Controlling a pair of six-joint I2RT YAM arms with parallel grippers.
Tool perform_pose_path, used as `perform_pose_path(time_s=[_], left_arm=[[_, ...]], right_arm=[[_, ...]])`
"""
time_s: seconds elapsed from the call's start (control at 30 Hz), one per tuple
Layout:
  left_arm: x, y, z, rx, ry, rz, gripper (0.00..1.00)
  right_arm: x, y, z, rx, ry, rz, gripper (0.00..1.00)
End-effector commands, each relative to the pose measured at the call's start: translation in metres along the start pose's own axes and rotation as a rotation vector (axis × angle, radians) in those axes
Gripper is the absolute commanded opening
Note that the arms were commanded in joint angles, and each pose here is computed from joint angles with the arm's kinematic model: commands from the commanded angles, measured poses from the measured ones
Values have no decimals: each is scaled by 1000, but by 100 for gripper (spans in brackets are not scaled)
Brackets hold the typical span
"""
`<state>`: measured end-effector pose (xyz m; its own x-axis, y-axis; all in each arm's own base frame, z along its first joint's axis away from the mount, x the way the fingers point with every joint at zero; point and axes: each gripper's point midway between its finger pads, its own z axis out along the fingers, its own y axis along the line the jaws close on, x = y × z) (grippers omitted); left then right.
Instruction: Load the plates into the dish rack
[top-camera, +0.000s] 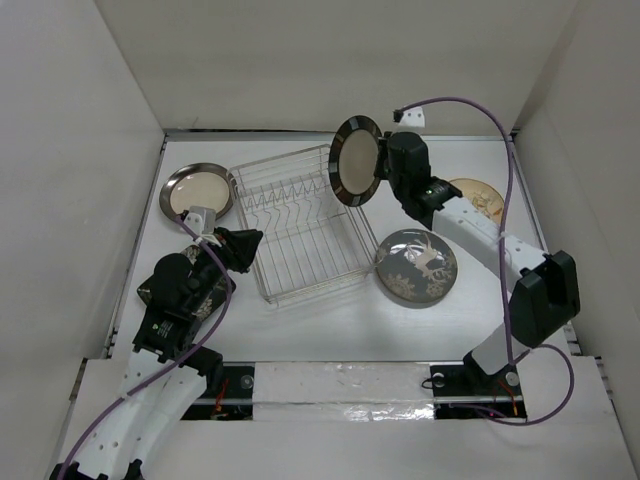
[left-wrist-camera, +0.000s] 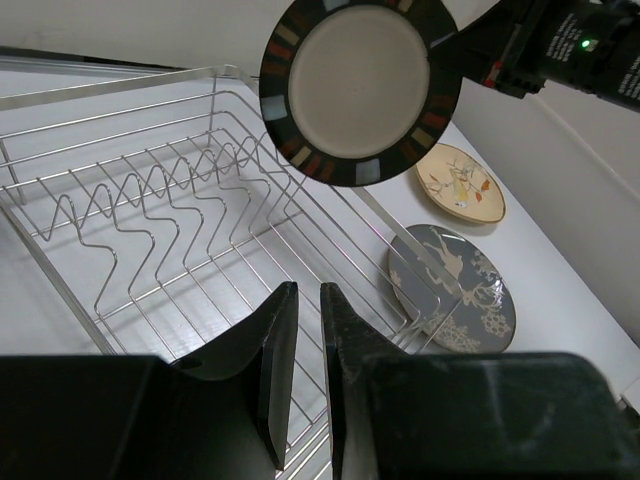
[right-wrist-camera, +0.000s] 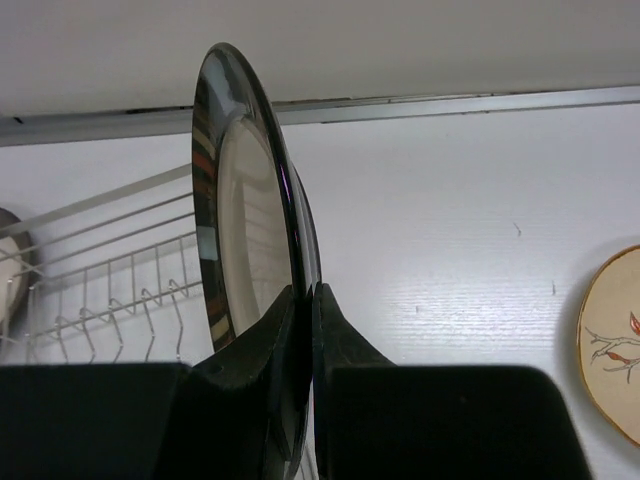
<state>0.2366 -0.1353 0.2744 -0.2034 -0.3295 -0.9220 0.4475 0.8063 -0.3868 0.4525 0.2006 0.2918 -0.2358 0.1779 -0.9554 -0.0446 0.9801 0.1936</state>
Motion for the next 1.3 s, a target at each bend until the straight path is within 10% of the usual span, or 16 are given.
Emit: perform_pose_path(time_s=[0.0,0.93,1.13,1.27], left_arm=[[-24,-13,-4,38,-71,18,13],[-25,-14,-5,41,-78,13,13],[-25,-14,-5,42,-76,14,13],[-22,-14,-4,50,-63,12,13]], right_arm=[[-82,22,-13,12,-237,66,0],[30,89,25,129,-83,-277,0],[22,88,17,99,-87,-200,51],[-2,79,9,45,-101,-107,65]])
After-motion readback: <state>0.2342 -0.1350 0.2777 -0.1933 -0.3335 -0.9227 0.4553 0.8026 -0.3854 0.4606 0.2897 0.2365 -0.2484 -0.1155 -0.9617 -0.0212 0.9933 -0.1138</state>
